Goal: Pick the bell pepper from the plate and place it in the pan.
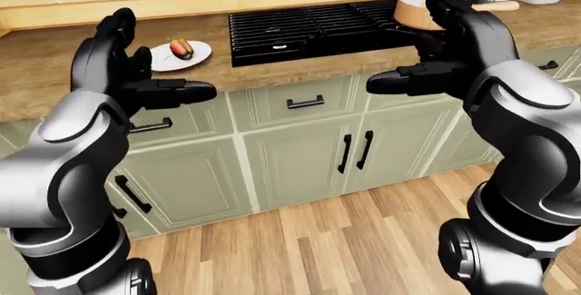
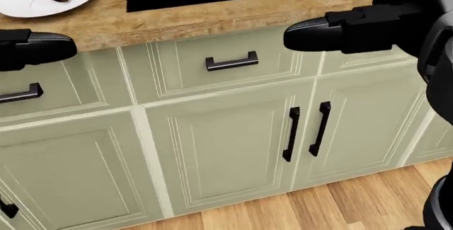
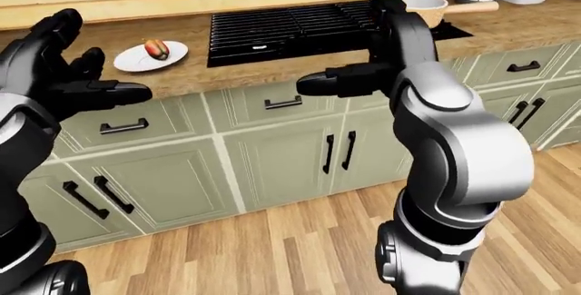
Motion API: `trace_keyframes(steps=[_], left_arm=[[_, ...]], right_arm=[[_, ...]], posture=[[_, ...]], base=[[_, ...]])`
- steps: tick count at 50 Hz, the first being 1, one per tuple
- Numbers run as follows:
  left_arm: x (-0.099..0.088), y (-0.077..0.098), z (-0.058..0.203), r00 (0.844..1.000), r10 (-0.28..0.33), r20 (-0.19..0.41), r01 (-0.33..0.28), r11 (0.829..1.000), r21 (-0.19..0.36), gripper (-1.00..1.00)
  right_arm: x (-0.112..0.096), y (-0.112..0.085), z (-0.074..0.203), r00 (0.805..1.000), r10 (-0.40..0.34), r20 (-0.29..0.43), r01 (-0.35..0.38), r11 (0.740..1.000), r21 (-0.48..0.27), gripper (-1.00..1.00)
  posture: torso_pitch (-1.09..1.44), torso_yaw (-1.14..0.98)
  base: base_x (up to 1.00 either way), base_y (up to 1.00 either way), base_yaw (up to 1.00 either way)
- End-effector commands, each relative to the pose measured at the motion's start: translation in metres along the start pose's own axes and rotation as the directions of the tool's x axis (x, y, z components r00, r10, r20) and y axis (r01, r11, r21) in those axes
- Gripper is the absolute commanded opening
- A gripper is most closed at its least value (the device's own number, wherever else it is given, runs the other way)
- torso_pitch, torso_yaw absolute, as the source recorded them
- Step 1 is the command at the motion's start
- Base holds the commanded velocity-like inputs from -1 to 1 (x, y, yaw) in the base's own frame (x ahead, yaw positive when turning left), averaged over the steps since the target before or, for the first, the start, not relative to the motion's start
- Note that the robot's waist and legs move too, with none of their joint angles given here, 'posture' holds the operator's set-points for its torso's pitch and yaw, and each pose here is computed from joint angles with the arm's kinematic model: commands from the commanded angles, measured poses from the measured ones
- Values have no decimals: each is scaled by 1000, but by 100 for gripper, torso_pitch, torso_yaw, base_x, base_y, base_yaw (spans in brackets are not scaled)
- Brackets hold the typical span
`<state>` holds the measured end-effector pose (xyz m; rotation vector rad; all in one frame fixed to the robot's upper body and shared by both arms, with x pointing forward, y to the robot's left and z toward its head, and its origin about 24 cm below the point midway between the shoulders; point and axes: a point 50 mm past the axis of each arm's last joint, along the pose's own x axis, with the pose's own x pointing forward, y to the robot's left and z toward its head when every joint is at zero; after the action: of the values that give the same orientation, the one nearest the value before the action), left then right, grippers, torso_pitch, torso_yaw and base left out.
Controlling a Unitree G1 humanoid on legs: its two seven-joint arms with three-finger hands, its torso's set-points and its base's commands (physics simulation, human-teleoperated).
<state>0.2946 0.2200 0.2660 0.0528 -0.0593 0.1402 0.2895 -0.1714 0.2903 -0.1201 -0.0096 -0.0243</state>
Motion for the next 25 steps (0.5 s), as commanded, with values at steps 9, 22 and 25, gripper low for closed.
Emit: trace_keyframes(steps=[9,22,25], left_arm=[[-3,-3,12,996,-12,83,12,1000,-1,100],[-5,-5,10,997,-16,80,16,1000,-2,100],[-5,-4,9,997,-14,79,14,1000,-3,100]], right_arm=[[-6,-5,11,997,-31,76,31,1000,4,100],[-8,-7,8,997,-36,72,36,999,6,100],[-9,-8,9,996,-40,76,39,999,7,100]], posture=[[0,0],[0,0],[0,0]], base=[[0,8,17],[0,12,21],[0,29,0]])
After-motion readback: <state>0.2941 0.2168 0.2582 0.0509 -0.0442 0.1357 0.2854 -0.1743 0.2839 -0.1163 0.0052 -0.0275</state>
